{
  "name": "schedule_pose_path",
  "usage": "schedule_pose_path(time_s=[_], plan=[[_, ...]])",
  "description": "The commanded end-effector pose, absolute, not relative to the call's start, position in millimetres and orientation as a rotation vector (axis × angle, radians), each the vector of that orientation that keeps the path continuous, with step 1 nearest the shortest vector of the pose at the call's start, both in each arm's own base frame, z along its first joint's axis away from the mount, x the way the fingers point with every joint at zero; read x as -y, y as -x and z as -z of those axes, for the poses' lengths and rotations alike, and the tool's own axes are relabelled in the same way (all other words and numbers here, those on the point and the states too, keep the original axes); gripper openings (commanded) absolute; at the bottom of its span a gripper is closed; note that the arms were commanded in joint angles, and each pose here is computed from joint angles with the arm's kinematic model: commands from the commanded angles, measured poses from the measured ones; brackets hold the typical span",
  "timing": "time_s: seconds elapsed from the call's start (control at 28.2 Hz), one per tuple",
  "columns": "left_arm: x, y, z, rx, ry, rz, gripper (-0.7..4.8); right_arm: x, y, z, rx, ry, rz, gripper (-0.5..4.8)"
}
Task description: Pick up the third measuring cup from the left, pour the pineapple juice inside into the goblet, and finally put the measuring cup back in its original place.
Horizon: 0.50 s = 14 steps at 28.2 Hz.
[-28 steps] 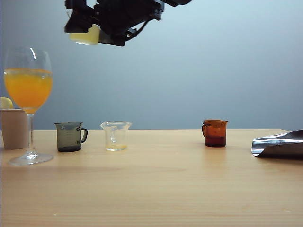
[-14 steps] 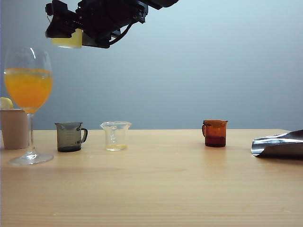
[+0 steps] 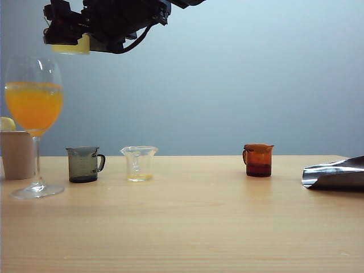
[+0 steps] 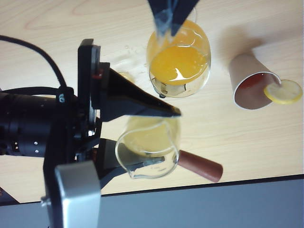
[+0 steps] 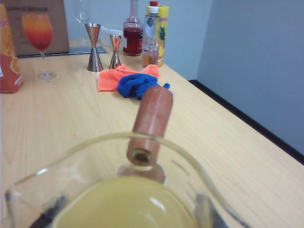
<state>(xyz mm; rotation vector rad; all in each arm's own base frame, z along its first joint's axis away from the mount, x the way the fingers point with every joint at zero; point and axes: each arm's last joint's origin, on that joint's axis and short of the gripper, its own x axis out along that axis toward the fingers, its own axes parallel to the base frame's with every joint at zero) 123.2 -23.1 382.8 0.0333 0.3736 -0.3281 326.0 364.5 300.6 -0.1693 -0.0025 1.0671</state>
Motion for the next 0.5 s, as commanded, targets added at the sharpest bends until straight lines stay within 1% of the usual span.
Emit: schedule_pose_path(time_s=[0.04,0.5], plan=[[23.2,-122.4,-385.8,-0.351,-0.037,0.334,-0.06,-365.1,-323.7,-310.9,0.065,0.162,-1.068,-0.01],[23.2,-122.4,-385.8,-0.351,-0.037,0.334,-0.06,-375.4,-317.6,-306.9,0.130,0.221,-1.058,-0.01]])
